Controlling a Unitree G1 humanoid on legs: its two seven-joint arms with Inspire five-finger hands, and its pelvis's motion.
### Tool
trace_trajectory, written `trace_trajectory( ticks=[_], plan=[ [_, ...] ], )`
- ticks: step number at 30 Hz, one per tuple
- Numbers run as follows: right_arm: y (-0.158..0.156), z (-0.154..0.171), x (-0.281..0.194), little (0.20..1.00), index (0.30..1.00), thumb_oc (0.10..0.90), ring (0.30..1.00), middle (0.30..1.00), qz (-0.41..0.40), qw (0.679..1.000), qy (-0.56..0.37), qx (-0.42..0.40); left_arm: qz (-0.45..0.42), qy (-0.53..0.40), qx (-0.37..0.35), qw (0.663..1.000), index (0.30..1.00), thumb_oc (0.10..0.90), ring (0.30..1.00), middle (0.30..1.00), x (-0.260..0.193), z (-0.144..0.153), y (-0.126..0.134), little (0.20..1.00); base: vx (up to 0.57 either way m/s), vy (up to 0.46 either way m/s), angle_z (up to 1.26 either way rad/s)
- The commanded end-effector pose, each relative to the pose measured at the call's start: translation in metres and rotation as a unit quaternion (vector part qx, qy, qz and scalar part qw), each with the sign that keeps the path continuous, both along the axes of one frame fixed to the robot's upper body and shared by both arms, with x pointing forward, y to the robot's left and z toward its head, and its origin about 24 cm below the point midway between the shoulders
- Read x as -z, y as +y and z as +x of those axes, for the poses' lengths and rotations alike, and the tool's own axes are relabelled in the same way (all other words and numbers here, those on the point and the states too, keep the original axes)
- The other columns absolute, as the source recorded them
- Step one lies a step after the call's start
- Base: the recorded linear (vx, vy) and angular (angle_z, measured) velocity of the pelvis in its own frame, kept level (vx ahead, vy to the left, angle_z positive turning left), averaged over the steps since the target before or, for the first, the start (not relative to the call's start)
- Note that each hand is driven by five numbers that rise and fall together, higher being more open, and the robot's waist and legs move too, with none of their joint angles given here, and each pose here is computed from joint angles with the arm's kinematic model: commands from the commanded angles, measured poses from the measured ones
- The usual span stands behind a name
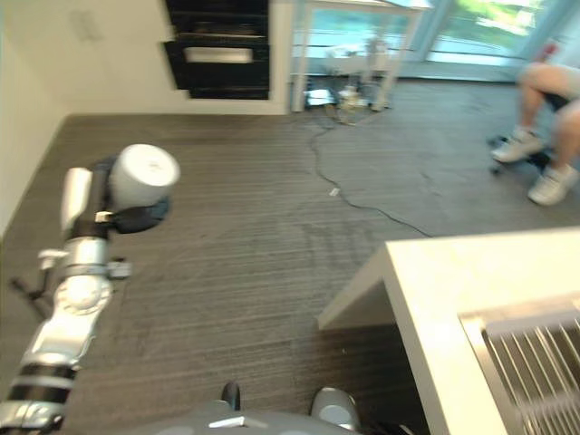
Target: Place the dishes in the dishwasher.
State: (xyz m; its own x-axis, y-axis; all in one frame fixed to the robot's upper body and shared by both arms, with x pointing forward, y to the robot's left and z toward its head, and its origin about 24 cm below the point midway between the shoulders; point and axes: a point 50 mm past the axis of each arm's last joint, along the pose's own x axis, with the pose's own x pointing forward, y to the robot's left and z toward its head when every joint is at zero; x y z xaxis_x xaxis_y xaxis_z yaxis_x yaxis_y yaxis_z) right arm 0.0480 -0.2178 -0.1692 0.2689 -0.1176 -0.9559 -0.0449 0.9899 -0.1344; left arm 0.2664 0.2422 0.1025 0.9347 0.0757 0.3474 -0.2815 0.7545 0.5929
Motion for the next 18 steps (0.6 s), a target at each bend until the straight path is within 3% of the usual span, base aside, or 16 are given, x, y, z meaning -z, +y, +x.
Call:
trace_trajectory(
  ticks=[1, 5, 6, 10, 18],
  plan=[
    [-0.014, 0.02, -0.005, 0.9, 0.9, 0.8, 0.9, 0.9, -0.023, 0.999, -0.026, -0.011, 0.061, -0.15, 0.078, 0.984, 0.3, 0.4, 0.3, 0.3, -0.066, 0.001, -0.025, 0.3, 0.09, -0.136, 2.21],
    [-0.017, 0.025, -0.006, 0.9, 0.9, 0.8, 0.9, 0.9, -0.037, 0.999, -0.022, -0.026, 0.056, -0.133, 0.096, 0.985, 0.3, 0.4, 0.3, 0.3, -0.058, -0.003, -0.03, 0.3, 0.1, -0.071, 0.9],
    [-0.011, 0.053, -0.008, 0.9, 0.9, 0.8, 0.9, 0.9, -0.064, 0.997, -0.03, 0.008, 0.042, -0.114, 0.136, 0.983, 0.3, 0.4, 0.3, 0.3, -0.052, -0.005, -0.043, 0.3, 0.17, -0.034, 0.79],
    [-0.008, 0.056, -0.007, 0.9, 0.9, 0.8, 0.9, 0.9, -0.063, 0.997, -0.033, 0.021, 0.019, -0.102, 0.133, 0.986, 0.3, 0.4, 0.3, 0.3, -0.043, -0.008, -0.042, 0.3, 0.13, 0.01, 0.85],
    [0.033, 0.078, -0.01, 0.9, 0.9, 0.8, 0.9, 0.9, -0.024, 0.993, -0.088, -0.073, 0.03, -0.074, 0.099, 0.992, 0.3, 0.4, 0.3, 0.3, -0.028, -0.014, -0.029, 0.3, 0.04, -0.005, 0.07]
  ],
)
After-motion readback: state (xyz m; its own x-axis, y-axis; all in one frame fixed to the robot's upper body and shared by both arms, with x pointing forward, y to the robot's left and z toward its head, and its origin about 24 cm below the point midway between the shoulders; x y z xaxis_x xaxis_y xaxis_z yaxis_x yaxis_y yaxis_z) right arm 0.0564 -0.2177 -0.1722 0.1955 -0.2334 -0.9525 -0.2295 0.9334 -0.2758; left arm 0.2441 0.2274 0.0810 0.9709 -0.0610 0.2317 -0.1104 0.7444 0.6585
